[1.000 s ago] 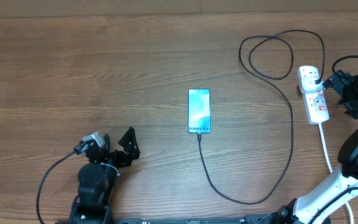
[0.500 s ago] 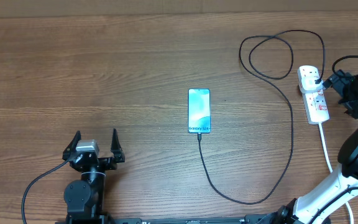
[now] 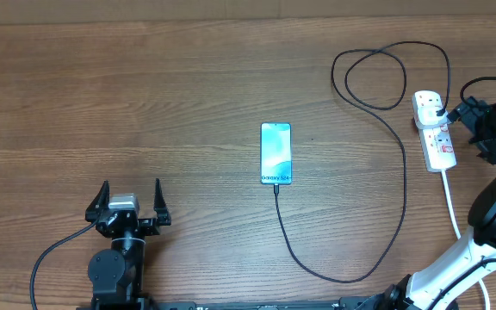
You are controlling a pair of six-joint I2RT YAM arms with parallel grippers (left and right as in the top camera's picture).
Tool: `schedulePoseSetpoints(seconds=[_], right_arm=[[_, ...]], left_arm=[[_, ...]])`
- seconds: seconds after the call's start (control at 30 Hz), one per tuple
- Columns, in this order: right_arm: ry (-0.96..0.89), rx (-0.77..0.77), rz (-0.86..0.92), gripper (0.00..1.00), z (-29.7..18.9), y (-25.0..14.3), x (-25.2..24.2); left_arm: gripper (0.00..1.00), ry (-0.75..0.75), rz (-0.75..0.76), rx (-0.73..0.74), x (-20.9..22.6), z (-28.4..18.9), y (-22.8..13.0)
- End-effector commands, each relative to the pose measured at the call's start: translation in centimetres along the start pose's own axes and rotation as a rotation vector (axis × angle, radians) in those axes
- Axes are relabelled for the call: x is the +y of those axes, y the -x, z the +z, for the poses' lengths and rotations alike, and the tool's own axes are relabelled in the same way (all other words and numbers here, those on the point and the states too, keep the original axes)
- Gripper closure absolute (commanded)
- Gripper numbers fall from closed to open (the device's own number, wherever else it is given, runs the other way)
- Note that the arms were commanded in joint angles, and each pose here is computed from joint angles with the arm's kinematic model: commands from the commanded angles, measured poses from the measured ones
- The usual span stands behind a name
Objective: Plug charger to phone and switch on socket
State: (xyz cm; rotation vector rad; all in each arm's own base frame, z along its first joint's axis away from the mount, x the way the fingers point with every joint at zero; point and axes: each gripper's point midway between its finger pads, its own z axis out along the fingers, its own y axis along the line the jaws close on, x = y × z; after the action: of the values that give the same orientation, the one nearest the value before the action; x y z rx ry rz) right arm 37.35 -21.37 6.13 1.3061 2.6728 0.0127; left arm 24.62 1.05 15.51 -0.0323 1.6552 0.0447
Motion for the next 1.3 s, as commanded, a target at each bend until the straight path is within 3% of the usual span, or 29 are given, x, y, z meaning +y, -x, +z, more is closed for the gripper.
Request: schedulePoseSetpoints(seconds=[0.0,0.47,0.77,0.93,1.27], right_arm=[[0.02,-0.045,-0.012,0.0,-1.6,0.8,0.6],[0.033,-0.075,-0.015,0.0,-2.9,1.0,0.8],[0.181,-0.442,-0.025,0.0,-19.4,1.1,1.3],[0.277,-0.53,-0.139,0.0,-24.2,-2.2,5.3],[0.381,-0.421,-0.435,0.0,-23.0,-10.8,14.5]], left_arm=[[0.0,0.012,0.022,-0.008,0.2,0.0,0.1],[0.01,0.012,0.021,-0.008,0.2,0.0,0.1],[0.0,0.012,0.021,-0.008,0.2,0.0,0.1],[0.0,0.012,0.022,-0.008,0.2,0.0,0.1],[0.0,0.012,0.022,-0.008,0.2,0.0,0.1]])
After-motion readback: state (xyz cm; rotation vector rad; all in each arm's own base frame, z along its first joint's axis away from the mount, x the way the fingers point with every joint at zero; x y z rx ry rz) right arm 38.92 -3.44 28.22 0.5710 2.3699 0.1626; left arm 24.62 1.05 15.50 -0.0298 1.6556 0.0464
